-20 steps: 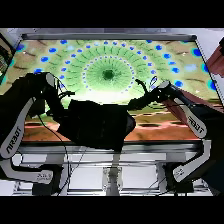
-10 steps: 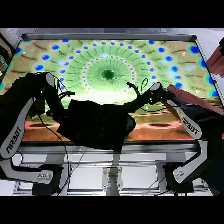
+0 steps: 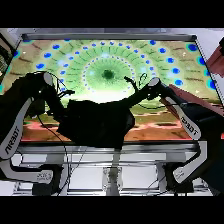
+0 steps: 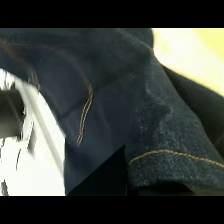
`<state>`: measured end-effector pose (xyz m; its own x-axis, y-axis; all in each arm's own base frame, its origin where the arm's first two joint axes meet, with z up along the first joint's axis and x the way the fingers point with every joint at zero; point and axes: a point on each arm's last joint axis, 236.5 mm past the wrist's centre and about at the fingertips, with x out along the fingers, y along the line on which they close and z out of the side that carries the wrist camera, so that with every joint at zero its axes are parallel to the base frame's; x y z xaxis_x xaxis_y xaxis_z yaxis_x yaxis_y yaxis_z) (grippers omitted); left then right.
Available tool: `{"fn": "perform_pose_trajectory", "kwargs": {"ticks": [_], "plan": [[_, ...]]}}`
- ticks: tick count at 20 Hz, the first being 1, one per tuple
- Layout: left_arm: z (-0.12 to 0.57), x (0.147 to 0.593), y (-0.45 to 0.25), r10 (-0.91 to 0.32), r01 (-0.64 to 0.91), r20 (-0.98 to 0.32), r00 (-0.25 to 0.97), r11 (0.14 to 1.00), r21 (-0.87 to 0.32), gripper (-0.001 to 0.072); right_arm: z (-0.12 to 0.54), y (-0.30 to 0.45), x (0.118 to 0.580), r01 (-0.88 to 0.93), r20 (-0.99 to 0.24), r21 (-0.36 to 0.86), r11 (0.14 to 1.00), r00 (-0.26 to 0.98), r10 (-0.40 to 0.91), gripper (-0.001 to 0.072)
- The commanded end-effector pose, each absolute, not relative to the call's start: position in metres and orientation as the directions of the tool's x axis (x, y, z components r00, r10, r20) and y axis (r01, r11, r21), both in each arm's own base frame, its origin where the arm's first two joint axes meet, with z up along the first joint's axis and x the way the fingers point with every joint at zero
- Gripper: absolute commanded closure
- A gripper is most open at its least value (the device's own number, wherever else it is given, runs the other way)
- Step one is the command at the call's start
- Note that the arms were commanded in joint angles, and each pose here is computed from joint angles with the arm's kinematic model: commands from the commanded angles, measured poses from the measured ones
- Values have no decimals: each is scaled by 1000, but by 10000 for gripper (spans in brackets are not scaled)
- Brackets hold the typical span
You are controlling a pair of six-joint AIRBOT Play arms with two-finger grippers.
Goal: Fold the clothes and pants, and hang the long-sleeved shirts on hangers.
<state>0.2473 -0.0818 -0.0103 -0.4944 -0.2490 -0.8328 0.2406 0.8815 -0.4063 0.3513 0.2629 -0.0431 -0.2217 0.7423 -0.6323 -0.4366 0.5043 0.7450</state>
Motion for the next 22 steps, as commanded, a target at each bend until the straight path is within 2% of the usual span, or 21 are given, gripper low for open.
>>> {"fn": "perform_pose_trajectory", "kwargs": {"ticks": [1, 2, 5, 8, 13, 15, 18, 20, 22], "plan": [[7, 264, -85, -408, 194, -821, -399, 838, -510, 406, -43, 211, 329, -442, -764, 644, 625, -322, 559, 695], [16, 273, -85, -484, 151, -805, -343, 817, -556, 310, -49, 199, 324, -447, -800, 600, 664, -326, 504, 695], [49, 305, -73, -692, 21, -709, -135, 714, -700, 294, -53, 195, 301, -440, -801, 597, 671, -366, 473, 695], [52, 313, -44, -716, -82, -696, -53, 698, -712, 293, -58, 196, 264, -430, -787, 611, 665, -425, 448, 695], [32, 347, -54, -685, -61, -728, 32, 725, -685, 287, -58, 204, 224, -475, -801, 593, 650, -427, 420, 695], [16, 350, -77, -693, -46, -721, -19, 721, -692, 219, -48, 214, 244, -528, -836, 548, 649, -313, 451, 695], [-3, 362, -108, -717, -40, -696, -42, 697, -716, 210, 21, 228, 322, -663, -844, 357, 658, 73, 531, 695], [-6, 374, -117, -735, -50, -678, -6, 677, -734, 210, 106, 235, 356, -769, -749, 176, 615, 301, 591, 695], [-6, 381, -118, -738, -55, -674, 20, 673, -738, 210, 192, 233, 359, -815, -640, 3, 579, 444, 627, 695]]}}
